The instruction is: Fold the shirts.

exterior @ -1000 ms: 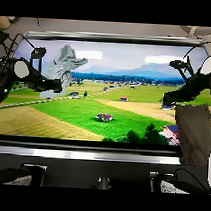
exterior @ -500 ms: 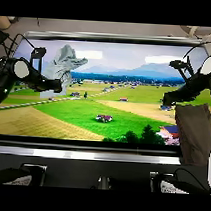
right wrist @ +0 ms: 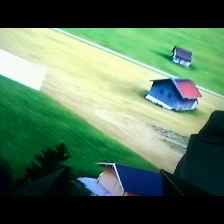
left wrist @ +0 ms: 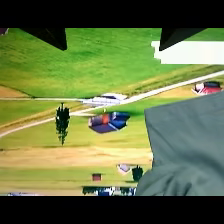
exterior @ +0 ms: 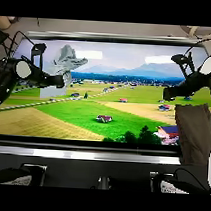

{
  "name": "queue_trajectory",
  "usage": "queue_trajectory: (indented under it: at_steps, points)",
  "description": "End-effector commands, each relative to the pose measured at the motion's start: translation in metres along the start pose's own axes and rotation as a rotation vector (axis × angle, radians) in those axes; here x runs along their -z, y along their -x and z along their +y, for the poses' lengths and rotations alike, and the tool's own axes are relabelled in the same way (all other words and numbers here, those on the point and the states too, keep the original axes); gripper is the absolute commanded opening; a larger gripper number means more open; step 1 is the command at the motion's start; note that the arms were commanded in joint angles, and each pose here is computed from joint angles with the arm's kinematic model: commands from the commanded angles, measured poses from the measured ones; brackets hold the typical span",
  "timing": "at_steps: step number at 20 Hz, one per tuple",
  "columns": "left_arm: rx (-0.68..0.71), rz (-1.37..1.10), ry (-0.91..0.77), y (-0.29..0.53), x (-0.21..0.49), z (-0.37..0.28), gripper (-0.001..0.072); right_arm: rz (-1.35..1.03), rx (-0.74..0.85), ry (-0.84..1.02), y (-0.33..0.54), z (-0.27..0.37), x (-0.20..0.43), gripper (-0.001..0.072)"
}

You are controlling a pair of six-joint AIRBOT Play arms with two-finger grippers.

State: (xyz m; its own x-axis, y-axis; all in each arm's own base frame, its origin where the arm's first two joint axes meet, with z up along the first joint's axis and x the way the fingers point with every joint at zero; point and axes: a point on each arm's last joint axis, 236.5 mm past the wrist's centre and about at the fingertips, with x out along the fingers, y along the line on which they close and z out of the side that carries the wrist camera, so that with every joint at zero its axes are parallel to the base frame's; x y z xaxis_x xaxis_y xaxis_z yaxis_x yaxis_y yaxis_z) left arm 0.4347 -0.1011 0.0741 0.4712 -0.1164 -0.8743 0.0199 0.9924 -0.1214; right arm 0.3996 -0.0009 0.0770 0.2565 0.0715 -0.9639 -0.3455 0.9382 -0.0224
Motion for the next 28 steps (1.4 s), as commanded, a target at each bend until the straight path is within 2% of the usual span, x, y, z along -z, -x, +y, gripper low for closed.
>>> queue_trajectory:
  at_steps: [1,4,7,9,14,15,16,17,20,23,26,28]
  points:
    - [-0.03,-0.209,-0.008,-0.006,-0.062,0.014,0.072,-0.17,0.072,0.001,0.004,-0.017,-0.04,0.0612]
    - [-0.102,-0.2,0.083,-0.035,-0.106,0.064,0.072,-0.198,0.059,-0.005,0.005,-0.014,-0.047,0.0611]
    - [-0.151,0.02,0.174,-0.106,-0.099,0.102,0.072,-0.203,0.007,-0.008,0.004,-0.002,-0.048,0.0612]
    - [-0.132,0.114,0.199,-0.151,-0.085,0.103,0.072,-0.191,-0.036,0.01,0.001,0.008,-0.046,0.0624]
    - [-0.039,0.104,0.254,-0.212,-0.065,0.088,0.0702,-0.149,-0.061,0.039,-0.006,0.013,-0.039,0.0624]
    - [-0.036,0.085,0.253,-0.212,-0.069,0.088,0.0445,-0.15,-0.06,0.039,-0.006,0.012,-0.039,0.0624]
    - [-0.034,0.069,0.253,-0.21,-0.074,0.088,0.0129,-0.15,-0.06,0.04,-0.006,0.012,-0.039,0.0624]
    - [-0.03,0.057,0.251,-0.204,-0.081,0.086,0.003,-0.153,-0.058,0.046,-0.006,0.012,-0.039,0.0624]
    - [0.002,-0.09,0.164,-0.141,-0.131,0.071,0.0029,-0.169,-0.036,0.103,0.003,0.01,-0.039,0.0621]
    - [0.036,-0.342,-0.053,0.002,-0.184,0.031,0.0029,-0.227,0.085,0.148,0.045,-0.006,-0.041,0.0621]
    - [0.106,-0.548,-0.227,0.156,-0.18,-0.033,0.0029,-0.369,0.19,0.165,0.12,-0.008,-0.043,0.0621]
    - [0.17,-0.604,-0.296,0.213,-0.152,-0.071,0.0029,-0.465,0.237,0.167,0.167,0.0,-0.034,0.062]
